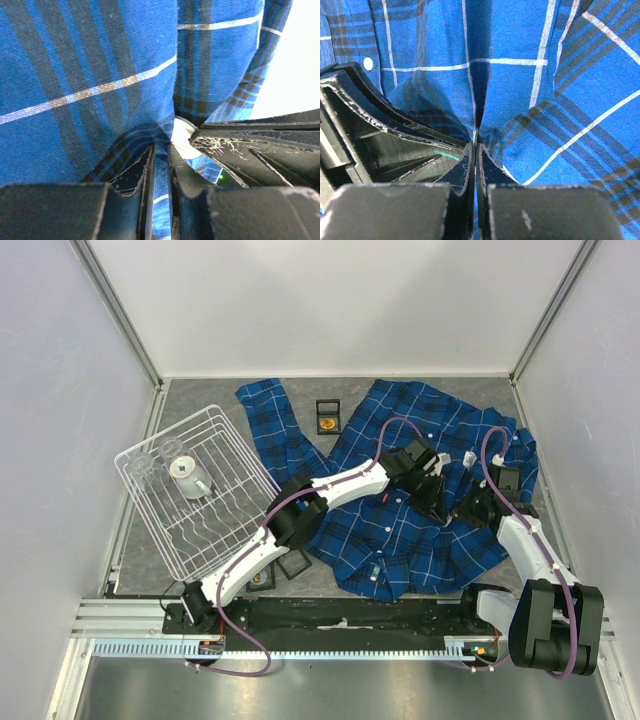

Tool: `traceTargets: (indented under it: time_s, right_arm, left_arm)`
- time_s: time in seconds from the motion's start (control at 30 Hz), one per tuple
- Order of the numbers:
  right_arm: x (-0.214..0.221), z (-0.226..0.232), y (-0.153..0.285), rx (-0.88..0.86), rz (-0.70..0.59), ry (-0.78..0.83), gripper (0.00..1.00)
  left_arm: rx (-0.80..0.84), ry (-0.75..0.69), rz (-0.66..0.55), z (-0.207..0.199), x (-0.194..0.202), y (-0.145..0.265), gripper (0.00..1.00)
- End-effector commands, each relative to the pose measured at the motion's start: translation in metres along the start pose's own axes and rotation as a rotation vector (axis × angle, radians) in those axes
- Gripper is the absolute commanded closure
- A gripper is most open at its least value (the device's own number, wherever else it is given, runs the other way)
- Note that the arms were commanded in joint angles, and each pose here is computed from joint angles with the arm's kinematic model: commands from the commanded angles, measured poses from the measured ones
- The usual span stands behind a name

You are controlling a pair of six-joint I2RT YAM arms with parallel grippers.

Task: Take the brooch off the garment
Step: Remove the brooch from the clothes.

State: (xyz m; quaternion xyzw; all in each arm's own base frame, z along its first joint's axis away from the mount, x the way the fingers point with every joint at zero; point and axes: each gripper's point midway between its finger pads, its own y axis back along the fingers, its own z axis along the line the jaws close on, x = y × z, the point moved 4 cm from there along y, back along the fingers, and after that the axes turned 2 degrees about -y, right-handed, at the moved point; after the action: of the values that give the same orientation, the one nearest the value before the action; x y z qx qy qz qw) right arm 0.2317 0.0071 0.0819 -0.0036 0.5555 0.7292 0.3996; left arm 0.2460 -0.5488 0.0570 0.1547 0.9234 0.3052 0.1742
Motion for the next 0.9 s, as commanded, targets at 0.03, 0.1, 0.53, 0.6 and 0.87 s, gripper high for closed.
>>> traceTargets:
  time_s: [0.03,0.1,0.53,0.6,0.87]
  right_arm:
    - [0.001,0.011,0.001,-0.069,0.016,-0.005,1.0]
    - [0.004,0.01,0.001,-0.074,0.024,-0.009,1.0]
    - [0.016,0.016,0.0,-0.082,0.055,0.006,1.0]
    - [0.019,0.016,0.001,-0.086,0.061,0.005,1.0]
    - [0.042,0.01,-0.004,-0.051,0.123,-0.004,1.0]
  left_arm:
    - [0.08,-0.02,-0.024,-0.024,-0.009,-0.002,0.78]
    - [0.094,-0.022,-0.028,-0.028,-0.01,-0.002,0.78]
    - [0.163,0.015,-0.02,-0.04,-0.015,-0.005,0.78]
    - [0.167,0.026,-0.017,-0.039,-0.015,-0.007,0.78]
    - [0.233,0.037,-0.085,-0.054,-0.04,0.007,0.77]
